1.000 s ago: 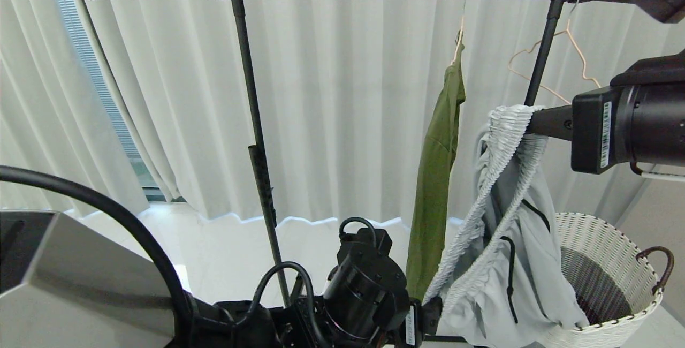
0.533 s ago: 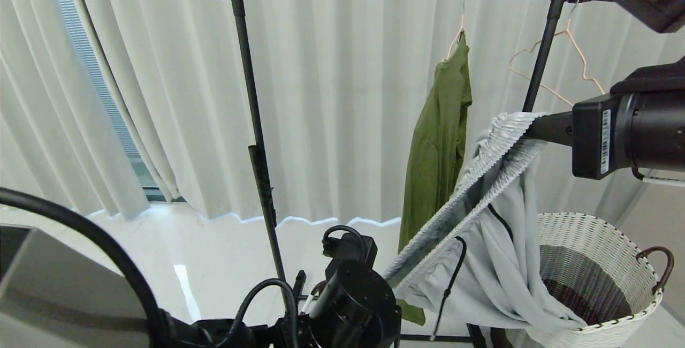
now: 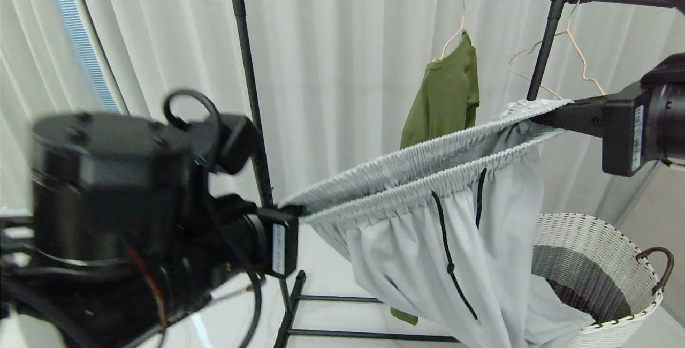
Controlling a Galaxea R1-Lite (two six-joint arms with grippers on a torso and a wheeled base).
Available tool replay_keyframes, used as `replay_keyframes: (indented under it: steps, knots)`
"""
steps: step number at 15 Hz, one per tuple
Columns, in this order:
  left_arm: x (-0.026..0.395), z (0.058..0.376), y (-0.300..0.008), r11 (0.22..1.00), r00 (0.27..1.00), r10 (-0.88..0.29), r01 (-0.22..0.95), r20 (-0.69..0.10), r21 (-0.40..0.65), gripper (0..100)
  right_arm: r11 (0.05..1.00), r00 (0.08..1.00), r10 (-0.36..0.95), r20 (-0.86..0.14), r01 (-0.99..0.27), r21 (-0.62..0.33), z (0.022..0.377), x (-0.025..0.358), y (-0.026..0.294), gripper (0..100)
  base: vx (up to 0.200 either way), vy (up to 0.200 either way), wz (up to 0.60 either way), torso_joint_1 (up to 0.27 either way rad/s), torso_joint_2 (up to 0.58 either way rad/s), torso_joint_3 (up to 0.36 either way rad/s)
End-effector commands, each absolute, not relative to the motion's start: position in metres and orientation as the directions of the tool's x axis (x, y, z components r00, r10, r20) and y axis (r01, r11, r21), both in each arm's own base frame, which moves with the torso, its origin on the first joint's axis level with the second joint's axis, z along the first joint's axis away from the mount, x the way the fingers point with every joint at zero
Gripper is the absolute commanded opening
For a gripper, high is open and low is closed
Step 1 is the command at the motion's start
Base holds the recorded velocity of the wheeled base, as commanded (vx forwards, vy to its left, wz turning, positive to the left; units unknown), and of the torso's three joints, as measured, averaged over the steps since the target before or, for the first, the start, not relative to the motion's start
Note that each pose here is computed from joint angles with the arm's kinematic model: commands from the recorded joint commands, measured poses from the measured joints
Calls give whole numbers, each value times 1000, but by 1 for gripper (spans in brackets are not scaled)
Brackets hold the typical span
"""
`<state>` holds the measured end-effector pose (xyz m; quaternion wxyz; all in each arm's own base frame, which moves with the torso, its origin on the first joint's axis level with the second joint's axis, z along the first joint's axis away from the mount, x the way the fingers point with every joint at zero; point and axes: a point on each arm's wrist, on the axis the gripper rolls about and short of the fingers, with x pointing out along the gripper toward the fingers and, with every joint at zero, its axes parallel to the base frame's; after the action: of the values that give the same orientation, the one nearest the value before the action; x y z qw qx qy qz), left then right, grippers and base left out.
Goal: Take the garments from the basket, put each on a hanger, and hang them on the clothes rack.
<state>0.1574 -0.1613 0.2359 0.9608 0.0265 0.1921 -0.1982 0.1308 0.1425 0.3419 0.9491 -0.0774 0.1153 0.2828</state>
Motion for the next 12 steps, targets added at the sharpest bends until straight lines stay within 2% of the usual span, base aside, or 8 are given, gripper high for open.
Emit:
replay_keyframes:
  steps: [1,4,5,7,10,12]
  knots:
    - [137,325,-119,931,919,-354,364,-172,25,0,824,820,527,-222,-557,-105,351,119,129,0,0,0,0,0,0,0]
    - [140,363,-122,922,929,-364,369,-62,120,0,813,826,536,-174,-560,-157,362,111,120,0,0,0,0,0,0,0]
    - [141,368,-123,918,930,-365,368,-51,148,0,812,827,537,-167,-560,-165,365,110,119,0,0,0,0,0,0,0]
    - [140,370,-123,912,929,-366,370,-54,176,0,812,829,537,-157,-558,-170,374,108,115,0,0,0,0,0,0,0]
    - [124,369,-132,863,886,-456,464,-86,199,0,809,831,541,-128,-556,-189,388,106,113,0,0,0,0,0,0,0]
    - [123,366,-139,847,871,-482,492,-98,200,0,799,829,540,-145,-559,-224,394,101,107,0,0,0,0,0,0,0]
